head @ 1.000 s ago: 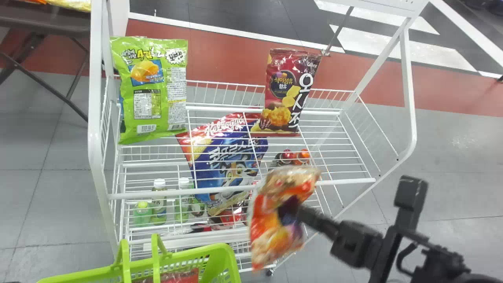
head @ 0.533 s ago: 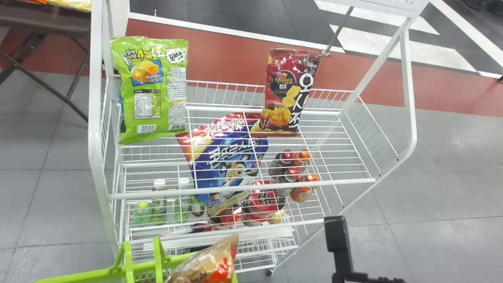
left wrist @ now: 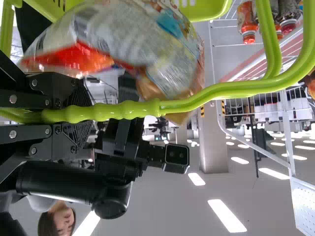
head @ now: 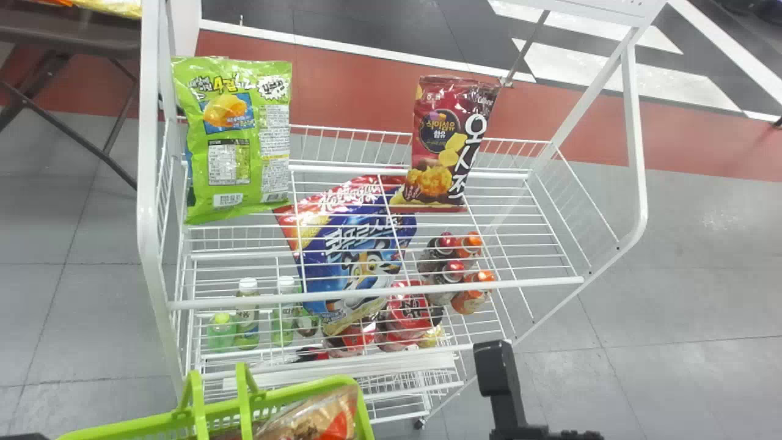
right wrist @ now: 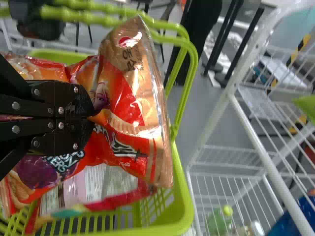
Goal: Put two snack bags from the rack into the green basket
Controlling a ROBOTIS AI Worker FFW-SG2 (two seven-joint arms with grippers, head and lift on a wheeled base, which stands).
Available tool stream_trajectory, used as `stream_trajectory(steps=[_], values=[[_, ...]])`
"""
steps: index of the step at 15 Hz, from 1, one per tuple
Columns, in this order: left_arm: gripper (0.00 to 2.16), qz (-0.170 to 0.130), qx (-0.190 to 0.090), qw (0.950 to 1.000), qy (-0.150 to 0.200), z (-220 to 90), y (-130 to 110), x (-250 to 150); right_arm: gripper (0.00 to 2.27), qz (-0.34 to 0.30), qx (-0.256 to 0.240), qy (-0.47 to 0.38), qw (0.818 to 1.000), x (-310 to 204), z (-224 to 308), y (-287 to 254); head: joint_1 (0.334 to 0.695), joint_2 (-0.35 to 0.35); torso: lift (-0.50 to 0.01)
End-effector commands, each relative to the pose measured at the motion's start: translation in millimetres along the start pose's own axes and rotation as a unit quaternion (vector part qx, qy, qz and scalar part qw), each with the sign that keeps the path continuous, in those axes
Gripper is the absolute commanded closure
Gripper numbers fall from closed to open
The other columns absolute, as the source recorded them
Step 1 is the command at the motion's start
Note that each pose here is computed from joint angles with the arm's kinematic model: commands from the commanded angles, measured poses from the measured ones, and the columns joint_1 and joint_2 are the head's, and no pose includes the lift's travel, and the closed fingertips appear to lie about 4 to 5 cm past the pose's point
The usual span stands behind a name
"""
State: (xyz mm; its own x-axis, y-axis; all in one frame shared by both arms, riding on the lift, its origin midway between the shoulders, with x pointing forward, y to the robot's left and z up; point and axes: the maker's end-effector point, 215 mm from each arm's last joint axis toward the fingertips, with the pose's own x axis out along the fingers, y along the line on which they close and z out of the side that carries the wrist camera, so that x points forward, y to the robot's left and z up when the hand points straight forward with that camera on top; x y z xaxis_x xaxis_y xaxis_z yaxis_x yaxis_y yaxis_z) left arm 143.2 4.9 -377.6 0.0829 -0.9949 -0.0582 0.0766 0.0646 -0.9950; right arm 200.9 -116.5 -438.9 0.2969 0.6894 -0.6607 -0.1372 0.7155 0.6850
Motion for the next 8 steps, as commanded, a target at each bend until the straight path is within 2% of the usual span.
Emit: stream_trajectory(steps=[1, 3, 8], values=[[1.47, 0.0, 0.001, 1.0, 0.001, 2.7, 0.1, 0.2, 0.0, -0.046, -0.01, -0.008, 0.999, -3.6, 14.8, -24.7, 0.695, -0.35, -0.006], [1.47, 0.0, 0.004, 1.0, 0.001, 5.0, 0.1, 0.8, 0.05, -0.062, -0.012, -0.015, 0.998, -8.8, 23.1, -35.5, 0.695, -0.35, -0.006], [1.47, 0.003, 0.005, 1.0, 0.005, 5.1, 1.2, 5.0, 0.06, -0.045, -0.023, -0.057, 0.997, -34.5, 49.4, -23.1, 0.695, -0.35, -0.006]])
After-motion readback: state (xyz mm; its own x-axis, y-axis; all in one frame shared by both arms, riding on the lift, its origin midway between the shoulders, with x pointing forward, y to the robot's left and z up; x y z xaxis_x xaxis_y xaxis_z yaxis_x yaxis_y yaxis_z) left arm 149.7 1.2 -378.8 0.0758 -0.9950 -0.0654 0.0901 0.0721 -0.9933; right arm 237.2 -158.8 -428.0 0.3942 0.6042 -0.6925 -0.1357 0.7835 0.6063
